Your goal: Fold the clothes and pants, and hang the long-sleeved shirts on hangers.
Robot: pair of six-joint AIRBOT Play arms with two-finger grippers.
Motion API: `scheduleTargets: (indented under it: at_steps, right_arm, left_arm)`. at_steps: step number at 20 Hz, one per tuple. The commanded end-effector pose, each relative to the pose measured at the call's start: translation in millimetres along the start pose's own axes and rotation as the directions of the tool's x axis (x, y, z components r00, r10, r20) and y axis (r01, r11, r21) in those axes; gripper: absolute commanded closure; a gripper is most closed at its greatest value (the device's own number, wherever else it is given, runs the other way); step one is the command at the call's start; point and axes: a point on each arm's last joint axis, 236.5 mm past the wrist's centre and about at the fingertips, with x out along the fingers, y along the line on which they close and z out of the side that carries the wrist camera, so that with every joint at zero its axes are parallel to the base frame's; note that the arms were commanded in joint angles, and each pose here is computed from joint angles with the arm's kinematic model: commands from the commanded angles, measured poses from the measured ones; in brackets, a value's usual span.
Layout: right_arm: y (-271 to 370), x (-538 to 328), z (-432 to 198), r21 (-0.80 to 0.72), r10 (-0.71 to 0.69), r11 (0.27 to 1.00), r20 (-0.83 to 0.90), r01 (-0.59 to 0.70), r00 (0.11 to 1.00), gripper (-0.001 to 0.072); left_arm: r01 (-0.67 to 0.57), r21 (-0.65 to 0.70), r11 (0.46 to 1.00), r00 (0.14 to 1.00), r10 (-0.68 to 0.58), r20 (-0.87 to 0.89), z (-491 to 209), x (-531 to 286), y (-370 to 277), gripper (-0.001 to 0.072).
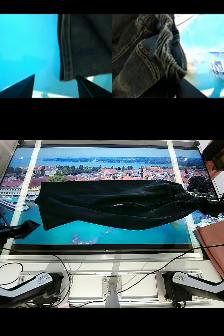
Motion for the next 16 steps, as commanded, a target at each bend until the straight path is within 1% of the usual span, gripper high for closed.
scheduleTargets:
  at_steps: [1,3,5,6,8,9,10,12,16]
  right_arm:
    - [1,0,1,0.002,0.002,1.000,0.002,-0.002,1.000,0.0666]
    - [1,0,1,0.002,0.002,1.000,0.003,-0.002,1.000,0.0667]
    - [1,0,0,0.002,0.003,1.000,0.001,-0.003,1.000,0.0667]
    - [1,0,0,0.002,0.003,1.000,0.002,-0.003,1.000,0.0666]
    - [1,0,1,0.002,0.002,1.000,0.003,-0.002,1.000,0.0666]
    - [1,0,1,0.002,0.002,1.000,0.004,-0.002,1.000,0.0666]
    - [1,0,1,0.001,0.002,1.000,0.005,-0.002,1.000,0.0666]
    - [3,-4,7,-0.002,0.005,1.000,0.018,-0.005,1.000,0.0666]
    - [7,-18,26,0.062,0.000,0.998,0.065,-0.004,0.998,0.0667]
  left_arm:
    - [0.045,0.009,0.999,0.997,-0.045,-0.063,-23,23,-4,0.0146]
    - [0.093,0.006,0.996,0.994,-0.093,-0.061,-21,37,-15,0.0152]
    - [0.098,0.014,0.995,0.993,-0.097,-0.065,-21,51,-20,0.0166]
    - [0.109,0.021,0.994,0.991,-0.107,-0.085,-25,57,-25,0.0199]
    - [0.133,0.045,0.990,0.984,-0.127,-0.125,-33,64,-37,0.0433]
    - [0.140,0.058,0.988,0.982,-0.131,-0.134,-34,66,-43,0.0532]
    - [0.147,0.071,0.987,0.981,-0.136,-0.138,-33,66,-47,0.0685]
    - [0.192,0.086,0.978,0.973,-0.178,-0.146,-21,57,-60,0.0680]
    - [0.246,0.039,0.969,0.967,-0.242,-0.077,55,8,-86,0.0682]
